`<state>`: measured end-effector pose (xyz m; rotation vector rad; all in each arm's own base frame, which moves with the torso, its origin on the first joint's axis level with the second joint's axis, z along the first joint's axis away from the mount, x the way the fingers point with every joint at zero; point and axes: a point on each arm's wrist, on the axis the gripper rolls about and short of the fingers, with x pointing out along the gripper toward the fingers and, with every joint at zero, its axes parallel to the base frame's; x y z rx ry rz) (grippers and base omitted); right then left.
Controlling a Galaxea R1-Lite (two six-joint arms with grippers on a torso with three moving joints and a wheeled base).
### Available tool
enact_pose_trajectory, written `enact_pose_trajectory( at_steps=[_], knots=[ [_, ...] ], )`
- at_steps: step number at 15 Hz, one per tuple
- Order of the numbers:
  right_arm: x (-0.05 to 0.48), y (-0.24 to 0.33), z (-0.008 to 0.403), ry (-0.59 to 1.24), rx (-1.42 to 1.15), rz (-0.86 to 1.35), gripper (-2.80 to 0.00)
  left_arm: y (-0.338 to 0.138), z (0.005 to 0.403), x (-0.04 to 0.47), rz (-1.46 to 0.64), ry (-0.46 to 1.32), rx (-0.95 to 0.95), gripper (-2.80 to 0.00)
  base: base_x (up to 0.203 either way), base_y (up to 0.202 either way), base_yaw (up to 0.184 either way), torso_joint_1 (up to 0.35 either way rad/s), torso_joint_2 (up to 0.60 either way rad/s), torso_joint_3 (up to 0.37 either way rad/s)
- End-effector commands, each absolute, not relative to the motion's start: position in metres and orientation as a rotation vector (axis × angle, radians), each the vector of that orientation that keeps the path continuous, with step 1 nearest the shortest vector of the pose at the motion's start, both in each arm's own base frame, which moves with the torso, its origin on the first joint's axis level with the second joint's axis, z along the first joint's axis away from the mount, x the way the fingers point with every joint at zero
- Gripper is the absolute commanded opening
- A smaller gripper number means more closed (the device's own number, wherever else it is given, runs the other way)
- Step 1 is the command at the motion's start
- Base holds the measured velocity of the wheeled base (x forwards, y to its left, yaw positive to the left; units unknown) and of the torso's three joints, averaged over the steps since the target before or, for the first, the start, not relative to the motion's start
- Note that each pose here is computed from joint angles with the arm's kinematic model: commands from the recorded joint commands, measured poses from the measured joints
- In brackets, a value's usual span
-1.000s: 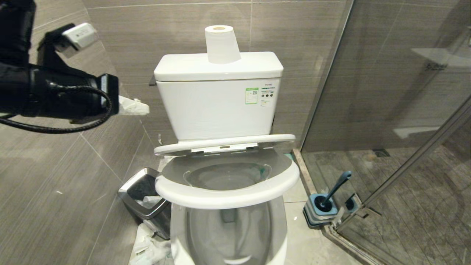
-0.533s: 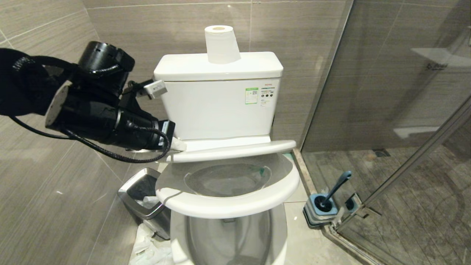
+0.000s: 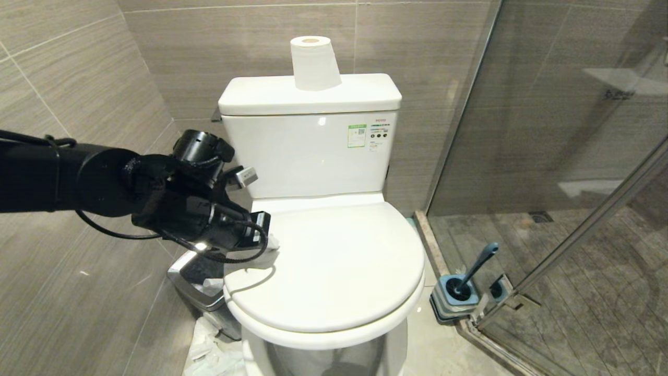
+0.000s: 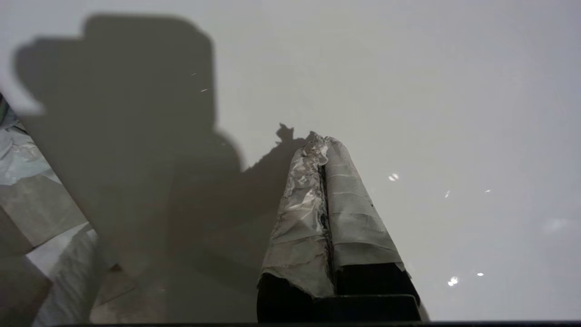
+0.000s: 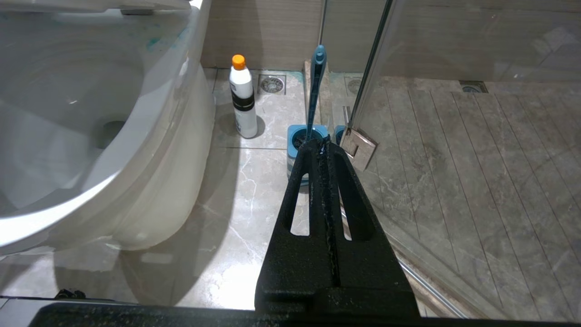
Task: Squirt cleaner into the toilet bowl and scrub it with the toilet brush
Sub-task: Close the toilet lid
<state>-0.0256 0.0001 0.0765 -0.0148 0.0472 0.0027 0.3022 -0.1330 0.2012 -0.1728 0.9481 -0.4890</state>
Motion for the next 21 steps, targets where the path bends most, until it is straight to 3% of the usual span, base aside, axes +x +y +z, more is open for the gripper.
enact_pose_trajectory(
  at_steps=[1,6,13,21],
  knots=[
    [-0.025,0.000,0.076,0.049,-0.015,0.003,-2.80,-0.135,0.176,0.307,-0.435,0.998,-0.216,-2.80,0.000,0.000,0.000,0.000,0.00,0.000],
    [-0.025,0.000,0.076,0.049,-0.015,0.003,-2.80,-0.145,0.133,0.311,-0.295,0.959,-0.299,-2.80,0.000,0.000,0.000,0.000,0.00,0.000],
    [-0.025,0.000,0.076,0.049,-0.015,0.003,-2.80,-0.148,0.065,0.303,-0.159,0.906,-0.233,-2.80,0.000,0.000,0.000,0.000,0.00,0.000],
    [-0.025,0.000,0.076,0.049,-0.015,0.003,-2.80,-0.146,0.041,0.299,-0.116,0.896,-0.212,-2.80,0.000,0.000,0.000,0.000,0.00,0.000]
  ],
)
